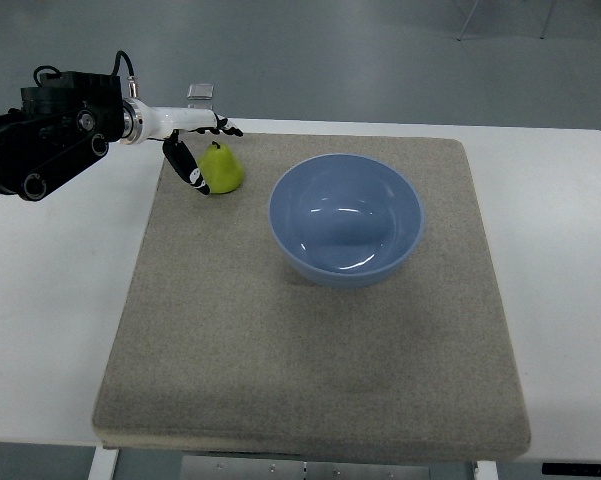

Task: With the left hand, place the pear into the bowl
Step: 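Lower the left hand around the pear and close its fingers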

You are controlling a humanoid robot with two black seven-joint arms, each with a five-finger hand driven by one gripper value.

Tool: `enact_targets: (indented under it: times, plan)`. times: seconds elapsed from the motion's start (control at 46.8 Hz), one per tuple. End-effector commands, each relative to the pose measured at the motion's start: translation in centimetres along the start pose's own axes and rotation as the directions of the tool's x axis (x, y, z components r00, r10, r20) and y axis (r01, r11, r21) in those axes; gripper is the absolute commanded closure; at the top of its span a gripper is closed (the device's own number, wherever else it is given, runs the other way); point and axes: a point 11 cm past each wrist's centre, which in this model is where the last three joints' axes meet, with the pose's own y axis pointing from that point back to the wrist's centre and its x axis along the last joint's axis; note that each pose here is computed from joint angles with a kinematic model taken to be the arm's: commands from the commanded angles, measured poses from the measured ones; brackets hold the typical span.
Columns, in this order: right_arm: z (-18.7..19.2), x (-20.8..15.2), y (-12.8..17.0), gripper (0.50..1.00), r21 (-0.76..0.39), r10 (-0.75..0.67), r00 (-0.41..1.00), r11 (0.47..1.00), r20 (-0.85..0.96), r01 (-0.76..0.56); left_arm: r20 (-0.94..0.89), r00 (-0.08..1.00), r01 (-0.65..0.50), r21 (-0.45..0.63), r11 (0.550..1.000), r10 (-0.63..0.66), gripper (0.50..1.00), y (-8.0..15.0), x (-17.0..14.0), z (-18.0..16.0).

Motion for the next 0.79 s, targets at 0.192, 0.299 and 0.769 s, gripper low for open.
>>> enact_targets:
  times: [0.192, 0.299, 0.769]
  plan:
    - [0.0, 0.0, 0.0, 0.576, 0.000, 0.000, 1.000, 1.000, 0.000, 0.000, 0.025, 0.998, -0.052, 0.010, 0.999, 0.052, 0.516, -0.5, -0.5, -0.2]
    - [-0.1, 0.0, 0.0, 0.576, 0.001, 0.000, 1.000, 1.000, 0.000, 0.000, 0.044, 0.998, -0.045, 0.019, 0.999, 0.044, 0.516, -0.7, -1.0, -0.4]
    - [-0.1, 0.0, 0.0, 0.574, 0.001, 0.000, 1.000, 1.000, 0.000, 0.000, 0.042, 0.999, -0.033, 0.026, 0.999, 0.032, 0.589, -0.8, -1.7, -0.8]
